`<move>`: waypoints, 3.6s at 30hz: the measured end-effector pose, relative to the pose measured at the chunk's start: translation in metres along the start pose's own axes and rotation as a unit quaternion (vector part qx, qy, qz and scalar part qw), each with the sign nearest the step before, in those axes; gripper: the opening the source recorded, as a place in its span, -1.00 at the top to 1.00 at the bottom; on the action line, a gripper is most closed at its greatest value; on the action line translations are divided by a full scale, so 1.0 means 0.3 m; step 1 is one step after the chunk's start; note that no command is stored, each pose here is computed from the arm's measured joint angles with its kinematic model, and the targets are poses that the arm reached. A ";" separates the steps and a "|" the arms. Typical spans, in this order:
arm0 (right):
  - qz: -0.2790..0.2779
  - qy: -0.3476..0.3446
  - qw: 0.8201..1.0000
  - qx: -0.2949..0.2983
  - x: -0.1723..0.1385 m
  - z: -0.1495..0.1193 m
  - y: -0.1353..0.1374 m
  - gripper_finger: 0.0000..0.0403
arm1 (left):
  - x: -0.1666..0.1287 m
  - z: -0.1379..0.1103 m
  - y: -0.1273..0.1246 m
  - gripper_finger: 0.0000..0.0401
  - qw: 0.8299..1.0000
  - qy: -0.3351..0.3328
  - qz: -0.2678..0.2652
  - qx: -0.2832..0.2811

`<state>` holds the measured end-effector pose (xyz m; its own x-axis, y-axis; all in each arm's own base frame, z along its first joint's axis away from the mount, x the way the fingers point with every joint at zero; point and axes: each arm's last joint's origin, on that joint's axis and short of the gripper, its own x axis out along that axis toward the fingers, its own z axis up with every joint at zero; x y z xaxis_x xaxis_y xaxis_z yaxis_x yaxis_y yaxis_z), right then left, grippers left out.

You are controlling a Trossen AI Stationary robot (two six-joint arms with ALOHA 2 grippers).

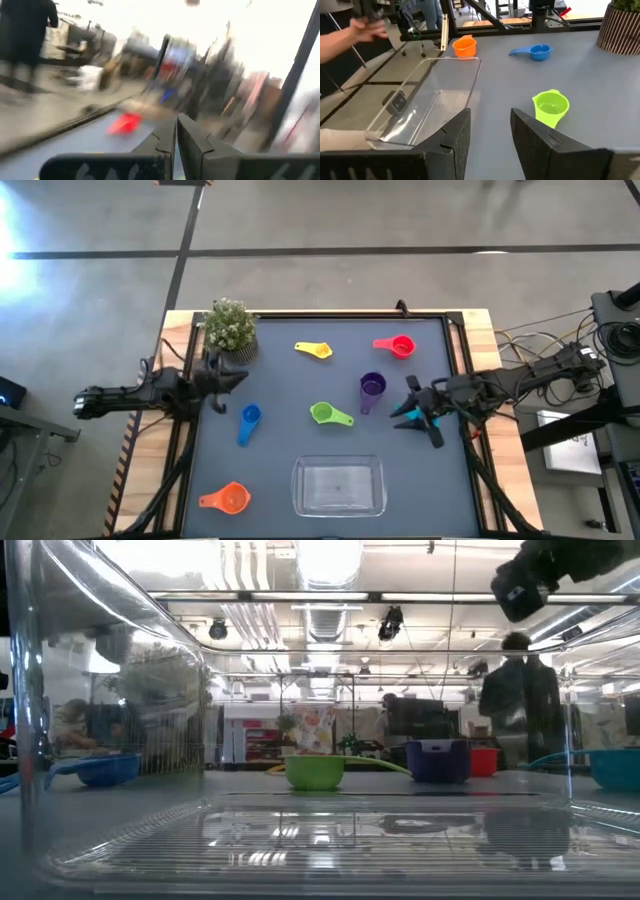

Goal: Nest measuring cups in basket
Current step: Stack the orange measuring cup on the purple measuring cup

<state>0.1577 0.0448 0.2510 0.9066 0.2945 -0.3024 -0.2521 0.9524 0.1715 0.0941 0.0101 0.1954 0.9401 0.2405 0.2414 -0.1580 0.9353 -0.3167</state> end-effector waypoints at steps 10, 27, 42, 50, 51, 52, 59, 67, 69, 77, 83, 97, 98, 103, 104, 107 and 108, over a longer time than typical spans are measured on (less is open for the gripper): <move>0.001 -0.001 1.000 -0.011 0.002 -0.017 -0.001 0.37 | 0.053 0.180 -0.097 1.00 0.981 -0.021 -0.152 -0.117; -0.001 0.012 1.000 -0.015 0.016 -0.056 -0.008 0.37 | 0.812 0.251 -0.300 1.00 0.886 0.449 0.105 -0.049; 0.006 0.019 1.000 -0.006 0.028 -0.116 -0.015 0.37 | 0.873 0.170 -0.594 1.00 0.722 0.652 0.203 0.115; 0.012 -0.015 1.000 -0.009 0.032 -0.155 -0.021 0.37 | 0.524 0.207 -0.725 1.00 0.768 0.567 0.298 0.022; 0.014 -0.024 1.000 -0.010 0.032 -0.151 -0.021 0.37 | 0.483 0.198 -0.725 1.00 0.770 0.563 0.299 -0.007; 0.015 -0.033 0.999 -0.012 0.032 -0.146 -0.020 0.37 | 0.449 0.182 -0.724 1.00 0.773 0.559 0.297 -0.036; 0.021 -0.047 0.999 -0.009 0.029 -0.121 -0.015 0.37 | 0.243 0.024 -0.655 1.00 0.765 0.550 0.264 -0.204; 0.021 -0.044 0.999 0.000 0.030 -0.122 -0.015 0.37 | 0.137 -0.151 -0.578 1.00 0.721 0.568 0.235 -0.322; 0.021 -0.044 0.999 0.001 0.030 -0.122 -0.015 0.37 | 0.122 -0.182 -0.567 1.00 0.709 0.587 0.217 -0.326; 0.021 -0.042 0.999 0.004 0.031 -0.126 -0.016 0.37 | 0.088 -0.225 -0.560 1.00 0.635 0.677 0.226 -0.295; 0.016 -0.041 0.999 -0.004 0.031 -0.130 -0.017 0.37 | 0.105 -0.189 -0.590 1.00 0.634 0.695 0.262 -0.215; 0.015 -0.033 0.999 -0.007 0.032 -0.135 -0.018 0.37 | 0.146 -0.288 -0.735 0.21 0.570 0.782 0.248 -0.048; 0.015 -0.033 0.999 -0.007 0.032 -0.135 -0.018 0.37 | 0.141 -0.293 -0.744 0.16 0.568 0.784 0.246 -0.042; 0.015 -0.033 0.999 -0.005 0.032 -0.135 -0.018 0.37 | 0.109 -0.298 -0.759 0.08 0.567 0.783 0.253 -0.038; 0.015 -0.033 0.999 -0.005 0.032 -0.135 -0.018 0.37 | 0.099 -0.301 -0.756 0.08 0.565 0.783 0.258 -0.037; 0.015 -0.033 0.999 -0.005 0.032 -0.135 -0.018 0.37 | 0.072 -0.316 -0.738 0.10 0.561 0.781 0.272 -0.033; 0.015 -0.033 0.999 -0.004 0.032 -0.135 -0.018 0.37 | 0.064 -0.325 -0.731 0.11 0.560 0.781 0.274 -0.032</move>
<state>0.1540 0.0457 0.2092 0.9189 0.3170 -0.2348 -0.2819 0.9440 0.1713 0.1762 -0.2158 0.1800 -0.1197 -0.0808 -0.9895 -0.5885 0.8085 0.0052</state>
